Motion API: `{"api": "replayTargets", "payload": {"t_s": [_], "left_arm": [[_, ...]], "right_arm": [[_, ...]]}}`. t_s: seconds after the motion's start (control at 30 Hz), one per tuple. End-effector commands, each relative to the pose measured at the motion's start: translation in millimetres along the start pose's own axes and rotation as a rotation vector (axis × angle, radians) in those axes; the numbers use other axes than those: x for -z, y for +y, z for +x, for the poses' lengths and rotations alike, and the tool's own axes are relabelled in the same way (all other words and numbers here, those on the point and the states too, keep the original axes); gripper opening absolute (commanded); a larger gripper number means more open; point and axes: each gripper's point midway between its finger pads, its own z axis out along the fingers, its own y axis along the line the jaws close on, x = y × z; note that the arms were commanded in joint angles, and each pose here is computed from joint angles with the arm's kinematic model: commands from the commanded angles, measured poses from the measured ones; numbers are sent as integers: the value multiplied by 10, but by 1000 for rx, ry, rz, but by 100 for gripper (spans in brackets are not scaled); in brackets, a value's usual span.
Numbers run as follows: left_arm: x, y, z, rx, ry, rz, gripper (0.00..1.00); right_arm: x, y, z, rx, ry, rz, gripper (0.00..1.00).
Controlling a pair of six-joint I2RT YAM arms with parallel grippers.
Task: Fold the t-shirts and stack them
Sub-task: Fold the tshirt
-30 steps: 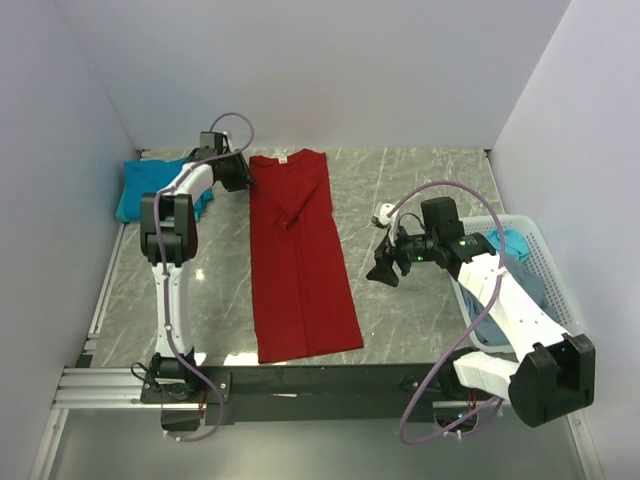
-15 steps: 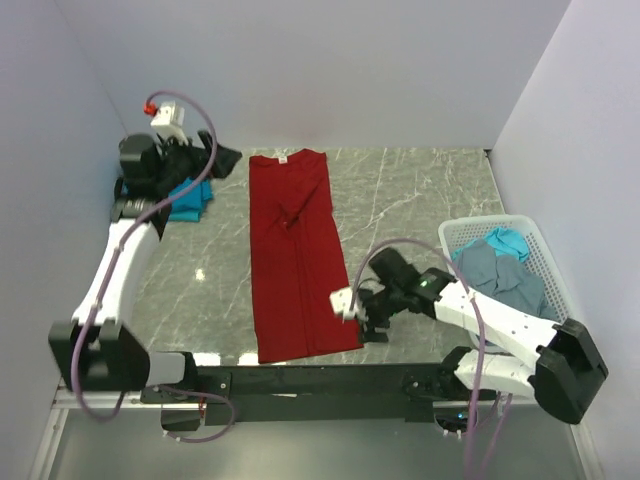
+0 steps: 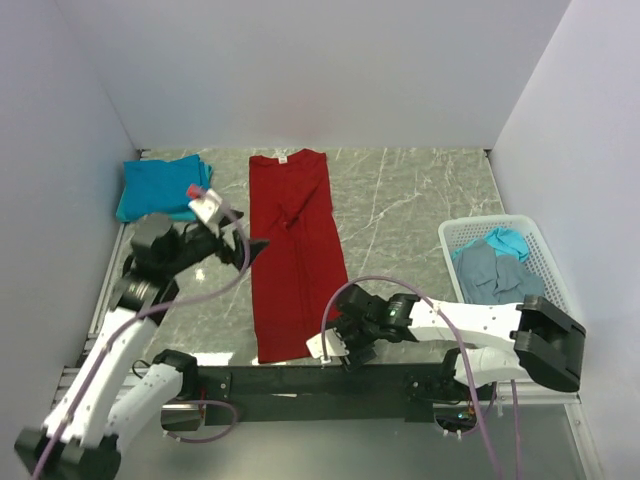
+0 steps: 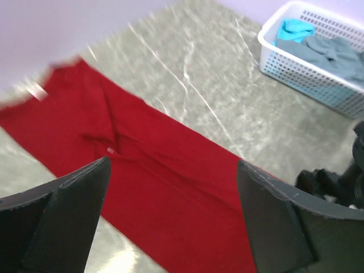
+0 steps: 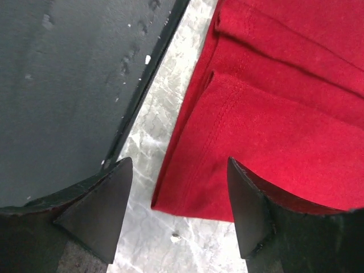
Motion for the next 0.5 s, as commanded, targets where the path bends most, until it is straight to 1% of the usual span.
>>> {"api": "replayTargets", "payload": {"t_s": [0.0, 0.07, 0.1, 0.17, 0.2, 0.23, 0.3, 0.37, 0.47], "left_arm": [[155, 18, -14, -197, -78, -39, 99], [238, -49, -5, -216, -99, -35, 100], [246, -95, 81, -220, -87, -12, 99], [275, -199, 149, -280, -82, 37, 99], [279, -256, 253, -292, -57, 70, 99], [291, -310, 266, -329, -57, 86, 99], [323, -359, 336, -372, -23, 95, 99], [389, -407, 302, -406, -22, 97, 99], [491, -569, 392, -473, -1, 174, 99]], "right_arm": [[-57, -173, 33, -3, 46, 93, 72], [-73, -224, 86, -20, 78, 115, 68], [-77, -241, 107, -33, 89, 125, 68], [-93, -250, 181, -36, 123, 134, 63], [-97, -252, 206, -43, 135, 137, 61], [-103, -249, 229, -48, 146, 136, 56], [-106, -245, 291, -58, 174, 138, 52], [-101, -230, 331, -64, 190, 138, 47], [-95, -191, 380, -75, 210, 126, 39]]}}
